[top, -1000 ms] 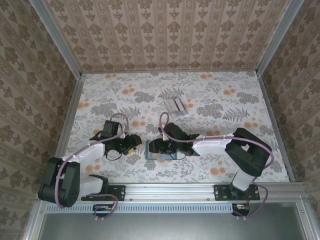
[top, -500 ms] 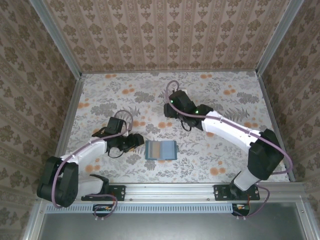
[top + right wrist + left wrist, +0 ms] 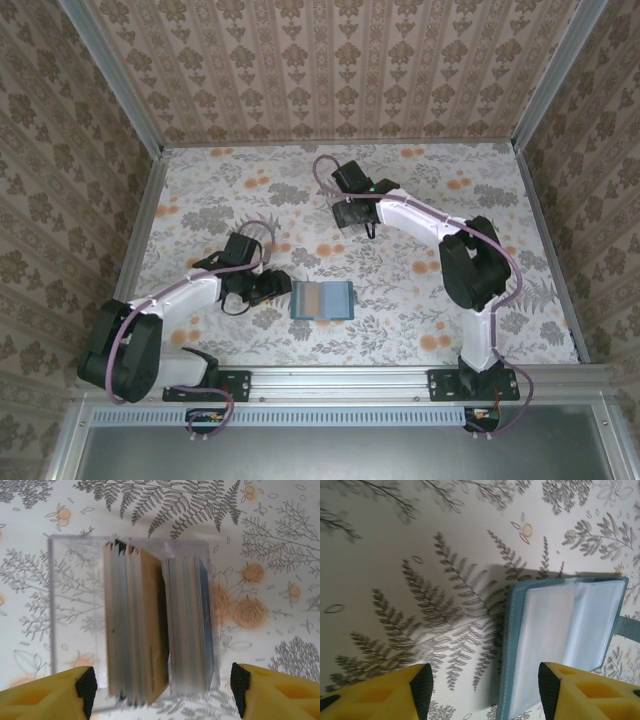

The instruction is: Put the credit cards into the card holder

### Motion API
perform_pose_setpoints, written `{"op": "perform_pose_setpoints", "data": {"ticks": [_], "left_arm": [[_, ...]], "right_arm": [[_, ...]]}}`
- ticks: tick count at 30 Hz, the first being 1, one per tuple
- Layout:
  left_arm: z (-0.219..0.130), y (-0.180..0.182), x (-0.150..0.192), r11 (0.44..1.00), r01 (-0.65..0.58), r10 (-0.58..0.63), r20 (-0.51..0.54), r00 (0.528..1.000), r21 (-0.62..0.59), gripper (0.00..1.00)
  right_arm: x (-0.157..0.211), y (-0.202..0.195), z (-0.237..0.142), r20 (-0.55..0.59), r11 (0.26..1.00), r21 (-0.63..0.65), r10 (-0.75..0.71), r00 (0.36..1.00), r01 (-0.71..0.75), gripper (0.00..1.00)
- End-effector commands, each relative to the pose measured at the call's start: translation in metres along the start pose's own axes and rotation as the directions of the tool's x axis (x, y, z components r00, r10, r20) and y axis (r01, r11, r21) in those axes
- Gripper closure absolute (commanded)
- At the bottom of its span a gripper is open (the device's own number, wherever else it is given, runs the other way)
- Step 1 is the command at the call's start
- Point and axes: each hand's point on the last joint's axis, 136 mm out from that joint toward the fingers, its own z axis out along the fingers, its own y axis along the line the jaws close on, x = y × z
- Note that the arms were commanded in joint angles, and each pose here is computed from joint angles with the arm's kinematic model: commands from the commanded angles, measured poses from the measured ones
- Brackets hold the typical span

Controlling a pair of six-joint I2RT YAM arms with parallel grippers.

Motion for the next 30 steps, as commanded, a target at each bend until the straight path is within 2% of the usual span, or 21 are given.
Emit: {"op": "perform_pose_setpoints", "data": {"ticks": [1, 5, 14, 19, 26, 30], "left_arm": [[0.003, -0.007, 0.001, 1.0, -0.016, 0.016, 0.001, 1.0, 0.005, 0.39], [0.006, -0.008, 0.002, 1.0, -0.021, 0.021, 0.0, 1.0, -0.006, 0.39], [0.01, -0.011, 0.001, 0.999, -0.033, 0.033, -0.012, 0.999, -0.01, 0.39], [0.015, -0.013, 0.0, 0.999, -0.032, 0.032, -0.016, 0.999, -0.005, 0.39], [0.021, -0.015, 0.003, 0.999, -0.043, 0.043, -0.042, 0.998, -0.009, 0.39], [0.026, -0.015, 0.005, 0.999, -0.042, 0.041, -0.057, 0.998, -0.015, 0.39]], "right_arm": [[0.009, 0.004, 0.014, -0.075, 0.998, -0.042, -0.056, 0.996, 0.053, 0.26], [0.006, 0.003, 0.02, -0.078, 0.998, -0.025, -0.063, 0.995, 0.061, 0.25], [-0.003, -0.014, 0.022, -0.065, 0.989, 0.111, -0.094, 0.993, 0.101, 0.26], [-0.014, -0.033, 0.015, -0.028, 0.951, 0.284, -0.121, 0.992, 0.124, 0.27], [-0.03, -0.027, -0.003, 0.017, 0.913, 0.364, -0.206, 0.978, 0.186, 0.27], [-0.03, -0.033, -0.002, -0.004, 0.89, 0.405, -0.226, 0.974, 0.209, 0.29]]}}
